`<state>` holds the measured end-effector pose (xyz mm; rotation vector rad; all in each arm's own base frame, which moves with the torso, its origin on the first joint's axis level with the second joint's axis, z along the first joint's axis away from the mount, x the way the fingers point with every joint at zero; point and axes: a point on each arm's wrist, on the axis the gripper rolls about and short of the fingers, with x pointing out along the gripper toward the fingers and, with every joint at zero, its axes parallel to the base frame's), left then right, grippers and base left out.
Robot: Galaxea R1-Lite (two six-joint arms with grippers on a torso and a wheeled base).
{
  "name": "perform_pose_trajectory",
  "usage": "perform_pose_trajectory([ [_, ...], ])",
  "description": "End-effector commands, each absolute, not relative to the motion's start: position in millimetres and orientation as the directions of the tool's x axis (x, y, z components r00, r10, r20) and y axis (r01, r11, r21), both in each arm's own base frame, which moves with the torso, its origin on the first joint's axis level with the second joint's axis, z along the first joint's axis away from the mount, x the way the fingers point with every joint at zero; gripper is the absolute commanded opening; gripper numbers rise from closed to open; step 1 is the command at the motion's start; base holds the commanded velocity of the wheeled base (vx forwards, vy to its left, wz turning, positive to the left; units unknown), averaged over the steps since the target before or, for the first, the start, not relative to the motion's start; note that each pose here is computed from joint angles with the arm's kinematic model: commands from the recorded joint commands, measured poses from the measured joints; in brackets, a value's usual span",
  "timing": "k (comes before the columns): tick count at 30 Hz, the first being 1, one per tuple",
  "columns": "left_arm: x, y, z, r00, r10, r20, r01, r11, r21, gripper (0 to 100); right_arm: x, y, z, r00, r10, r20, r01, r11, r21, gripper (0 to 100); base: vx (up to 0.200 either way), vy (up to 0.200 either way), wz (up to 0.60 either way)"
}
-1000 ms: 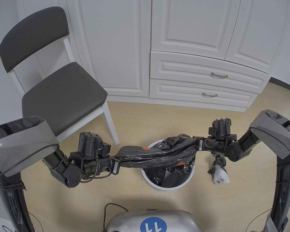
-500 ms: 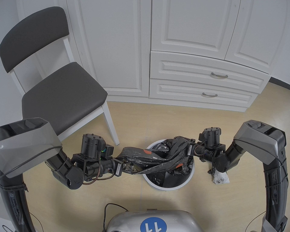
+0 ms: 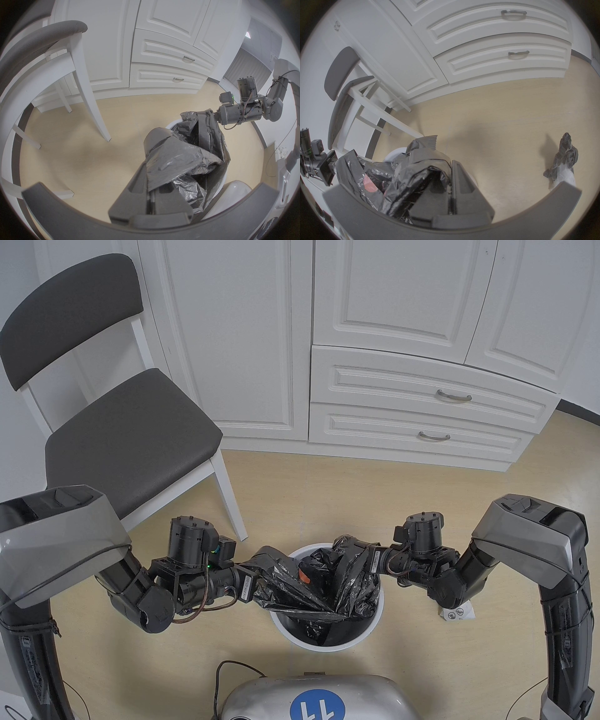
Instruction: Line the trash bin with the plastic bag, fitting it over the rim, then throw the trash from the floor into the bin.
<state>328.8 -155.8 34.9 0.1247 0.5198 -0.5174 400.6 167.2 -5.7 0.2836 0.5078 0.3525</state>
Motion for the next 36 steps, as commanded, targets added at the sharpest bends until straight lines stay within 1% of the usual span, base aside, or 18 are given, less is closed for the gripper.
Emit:
perform_pose_trajectory([
  [1,329.4,-156.0,34.5,0.746,-0.441,-0.499,0.502,0.865,-0.014,0,396.0,170.4,0.0,0.819,0.408,-0.403,-0.274,0.896,0.349,0,0.0,0.0,0.0],
  [7,330.3,-155.9,36.0,0.75,-0.442,-0.492,0.5,0.866,-0.015,0,382.9,180.4,9.1,0.81,0.441,-0.386,-0.312,0.882,0.352,0,0.0,0.0,0.0],
  [14,330.3,-155.8,37.0,0.755,-0.444,-0.483,0.501,0.866,-0.014,0,363.6,195.8,4.7,0.783,0.484,-0.391,-0.361,0.865,0.349,0,0.0,0.0,0.0],
  [17,330.7,-156.0,38.5,0.761,-0.445,-0.472,0.498,0.867,-0.016,0,358.8,200.4,-0.9,0.769,0.494,-0.406,-0.371,0.861,0.346,0,0.0,0.0,0.0],
  [21,330.4,-155.8,42.2,0.766,-0.448,-0.46,0.494,0.869,-0.023,0,356.4,207.6,-23.3,0.729,0.512,-0.454,-0.384,0.855,0.348,0,0.0,0.0,0.0],
  [27,330.4,-155.9,43.7,0.773,-0.451,-0.447,0.494,0.869,-0.022,0,365.5,213.1,-46.8,0.709,0.511,-0.486,-0.379,0.857,0.35,0,0.0,0.0,0.0],
  [36,329.7,-154.9,53.1,0.79,-0.456,-0.411,0.491,0.871,-0.021,0,385.7,224.7,-63.7,0.679,0.494,-0.543,-0.352,0.868,0.349,0,0.0,0.0,0.0],
])
